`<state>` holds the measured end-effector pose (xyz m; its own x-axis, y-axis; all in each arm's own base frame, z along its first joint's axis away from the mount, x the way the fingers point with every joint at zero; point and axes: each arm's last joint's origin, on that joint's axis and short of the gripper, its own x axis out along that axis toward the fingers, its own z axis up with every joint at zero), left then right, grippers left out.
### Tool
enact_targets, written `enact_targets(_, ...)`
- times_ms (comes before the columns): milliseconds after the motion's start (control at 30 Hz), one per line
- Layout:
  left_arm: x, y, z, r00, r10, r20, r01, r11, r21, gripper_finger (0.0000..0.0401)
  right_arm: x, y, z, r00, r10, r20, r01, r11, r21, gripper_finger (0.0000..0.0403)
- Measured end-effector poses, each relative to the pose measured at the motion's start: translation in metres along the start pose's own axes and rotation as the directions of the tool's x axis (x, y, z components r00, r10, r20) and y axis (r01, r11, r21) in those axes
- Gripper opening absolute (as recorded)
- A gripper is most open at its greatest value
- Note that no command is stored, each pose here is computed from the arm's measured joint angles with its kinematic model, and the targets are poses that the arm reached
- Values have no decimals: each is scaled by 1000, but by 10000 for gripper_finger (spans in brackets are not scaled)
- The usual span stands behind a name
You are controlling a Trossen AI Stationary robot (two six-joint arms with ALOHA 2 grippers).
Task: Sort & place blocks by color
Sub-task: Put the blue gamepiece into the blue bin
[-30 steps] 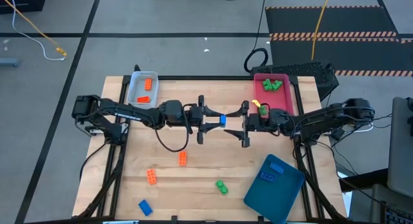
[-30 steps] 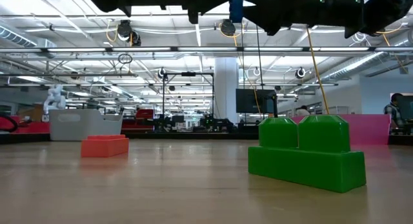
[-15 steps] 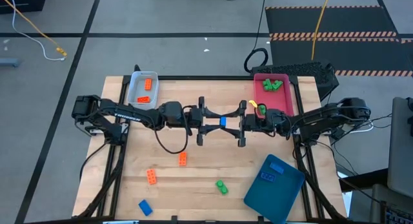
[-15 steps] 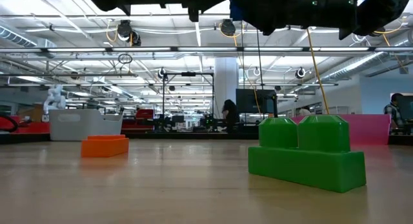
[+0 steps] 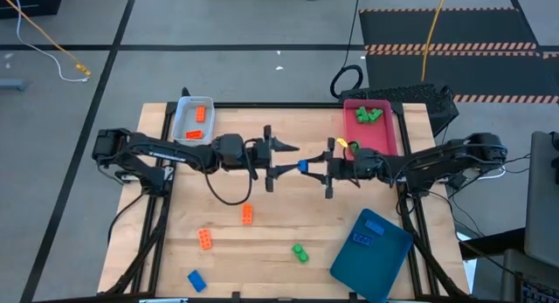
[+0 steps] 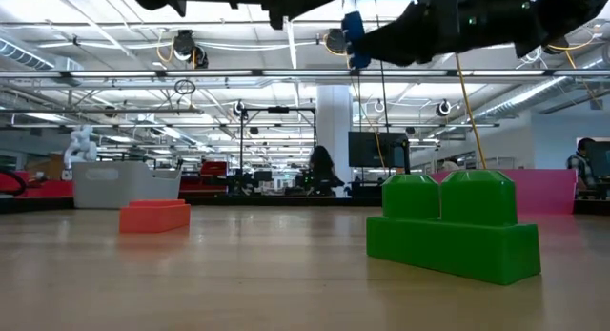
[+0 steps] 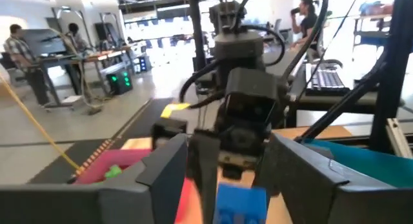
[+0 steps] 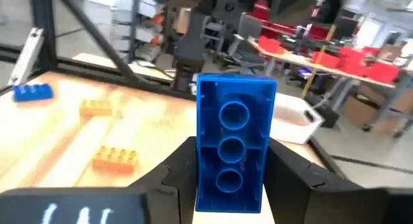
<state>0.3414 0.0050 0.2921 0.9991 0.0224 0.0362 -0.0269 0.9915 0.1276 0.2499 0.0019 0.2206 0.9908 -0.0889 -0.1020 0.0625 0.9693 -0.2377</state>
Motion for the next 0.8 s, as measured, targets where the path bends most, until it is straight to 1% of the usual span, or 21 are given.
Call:
enact_targets(67,-5,3,7,1000,7,5,-7,999,32,233,-6,-1,2,999,-5,-39,5,1000,2,127)
enact_targets(167,-18,11,22,999,28,19,-29,997,69,243,-17,1,3,995,18,-97,-18,1000,-1,127)
enact_targets(233,-23,18,29,997,73,36,-75,994,82,244,-27,2,6,991,41,-131,-39,999,20,127)
enact_targets(267,-27,22,32,995,100,24,-102,991,83,244,-33,3,7,987,57,-151,-52,998,36,127)
enact_targets(300,-31,25,32,992,125,-4,-124,989,85,243,-39,4,6,979,86,-185,-76,995,58,127)
enact_targets(367,-33,30,33,986,164,-10,-162,983,87,239,-50,6,5,960,154,-232,-124,983,138,127)
enact_targets(433,-38,36,34,983,182,-39,-178,980,90,234,-61,8,6,941,230,-250,-171,956,237,127)
enact_targets(500,-39,41,34,979,201,-39,-197,976,88,228,-70,10,7,920,298,-256,-203,917,342,127)
enact_targets(567,-40,45,34,976,215,-43,-211,974,88,221,-78,14,8,890,376,-260,-236,865,443,127)
enact_targets(600,-40,46,33,974,219,-48,-215,973,89,218,-81,17,9,875,418,-245,-261,833,488,127)
enact_targets(700,-40,48,33,973,226,-38,-221,970,100,211,-88,26,15,817,545,-188,-338,717,609,127)
enact_targets(800,-41,50,36,972,234,-12,-231,966,120,204,-94,35,16,766,614,-191,-333,632,700,127)
